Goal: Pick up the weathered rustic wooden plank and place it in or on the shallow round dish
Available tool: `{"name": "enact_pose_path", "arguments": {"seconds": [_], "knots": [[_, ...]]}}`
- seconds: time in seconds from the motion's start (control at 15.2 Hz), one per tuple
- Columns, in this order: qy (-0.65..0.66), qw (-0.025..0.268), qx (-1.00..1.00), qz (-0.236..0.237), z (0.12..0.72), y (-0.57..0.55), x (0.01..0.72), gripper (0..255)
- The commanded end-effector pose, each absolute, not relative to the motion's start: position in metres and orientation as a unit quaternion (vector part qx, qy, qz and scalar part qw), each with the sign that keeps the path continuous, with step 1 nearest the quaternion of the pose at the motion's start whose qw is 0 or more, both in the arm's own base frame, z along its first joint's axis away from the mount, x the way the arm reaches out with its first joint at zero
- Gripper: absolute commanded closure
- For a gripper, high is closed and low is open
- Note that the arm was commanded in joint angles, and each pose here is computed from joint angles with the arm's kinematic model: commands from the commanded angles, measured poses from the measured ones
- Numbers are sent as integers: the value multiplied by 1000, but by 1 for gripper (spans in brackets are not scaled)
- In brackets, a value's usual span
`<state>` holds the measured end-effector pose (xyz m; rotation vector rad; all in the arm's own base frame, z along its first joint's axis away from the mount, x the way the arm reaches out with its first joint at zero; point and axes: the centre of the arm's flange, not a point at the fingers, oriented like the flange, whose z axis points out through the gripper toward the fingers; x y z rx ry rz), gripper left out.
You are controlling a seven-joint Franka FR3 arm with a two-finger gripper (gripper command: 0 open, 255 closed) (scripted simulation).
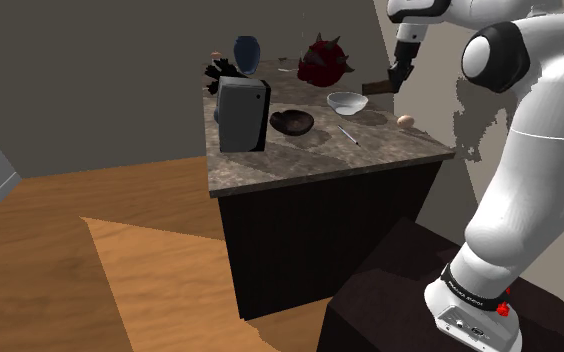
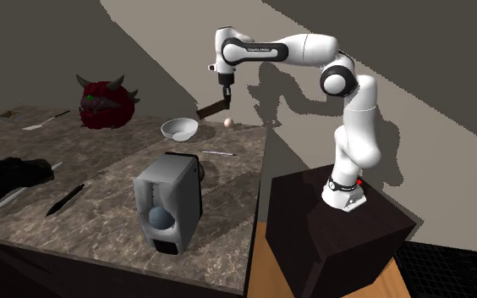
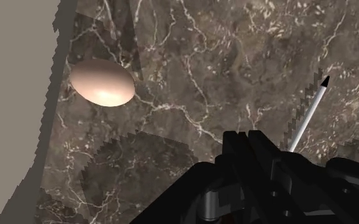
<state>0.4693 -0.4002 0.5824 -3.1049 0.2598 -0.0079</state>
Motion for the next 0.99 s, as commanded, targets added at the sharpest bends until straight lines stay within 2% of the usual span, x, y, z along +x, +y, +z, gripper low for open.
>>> {"name": "enact_pose_path", "arguments": {"seconds": [0.0, 0.92], "knots": [[84, 13, -996, -2, 583, -381, 483, 255], [84, 13, -996, -2, 579, -231, 591, 255]]}}
